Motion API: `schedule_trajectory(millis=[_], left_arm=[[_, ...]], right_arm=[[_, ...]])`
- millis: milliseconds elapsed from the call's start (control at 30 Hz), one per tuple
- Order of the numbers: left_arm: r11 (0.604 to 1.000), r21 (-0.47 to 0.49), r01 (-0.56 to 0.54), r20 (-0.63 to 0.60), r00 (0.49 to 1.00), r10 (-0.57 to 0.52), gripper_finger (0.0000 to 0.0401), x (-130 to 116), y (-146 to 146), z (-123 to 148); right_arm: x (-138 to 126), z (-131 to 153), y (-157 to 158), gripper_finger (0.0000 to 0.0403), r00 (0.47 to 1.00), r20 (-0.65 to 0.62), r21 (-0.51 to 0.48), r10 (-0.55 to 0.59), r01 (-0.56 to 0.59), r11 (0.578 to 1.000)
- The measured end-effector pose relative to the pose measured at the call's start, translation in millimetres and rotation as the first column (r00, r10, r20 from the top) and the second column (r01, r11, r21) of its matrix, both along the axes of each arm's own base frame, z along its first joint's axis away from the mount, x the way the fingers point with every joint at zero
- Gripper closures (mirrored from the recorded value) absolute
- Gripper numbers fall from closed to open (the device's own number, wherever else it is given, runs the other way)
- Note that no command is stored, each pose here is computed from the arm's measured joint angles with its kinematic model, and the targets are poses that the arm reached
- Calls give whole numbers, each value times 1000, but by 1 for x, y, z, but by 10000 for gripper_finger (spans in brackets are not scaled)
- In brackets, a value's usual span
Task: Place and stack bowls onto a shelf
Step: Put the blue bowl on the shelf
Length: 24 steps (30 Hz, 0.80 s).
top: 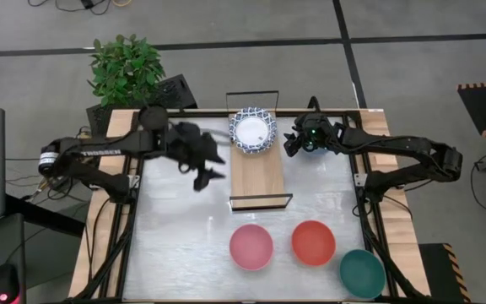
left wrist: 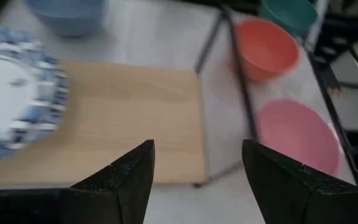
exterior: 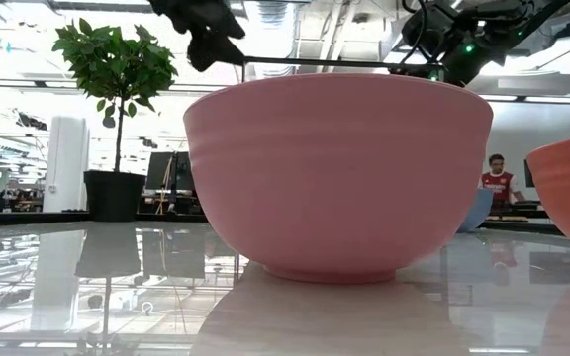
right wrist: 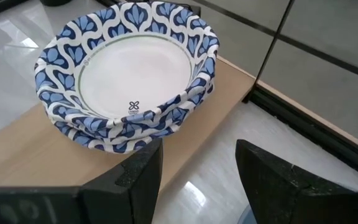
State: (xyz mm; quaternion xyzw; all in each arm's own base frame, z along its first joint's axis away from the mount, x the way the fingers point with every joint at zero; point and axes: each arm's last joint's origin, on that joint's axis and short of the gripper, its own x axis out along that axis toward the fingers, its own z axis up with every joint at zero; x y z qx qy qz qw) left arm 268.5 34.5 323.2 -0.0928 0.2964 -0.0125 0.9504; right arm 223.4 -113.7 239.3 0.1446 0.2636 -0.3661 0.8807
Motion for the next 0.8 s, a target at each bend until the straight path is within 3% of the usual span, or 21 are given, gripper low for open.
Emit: schedule_trajectory(millis=[367, 800], left_arm=[[989, 35, 141, -27, 990, -140, 175, 0, -69, -4], [983, 39, 177, -36, 984, -175, 175, -11, -100, -2]], right_arm=[[-3, -5, 2, 175, 999, -30, 56, -29, 31, 998], [-11, -14, 5, 175, 991, -112, 139, -77, 92, 986]])
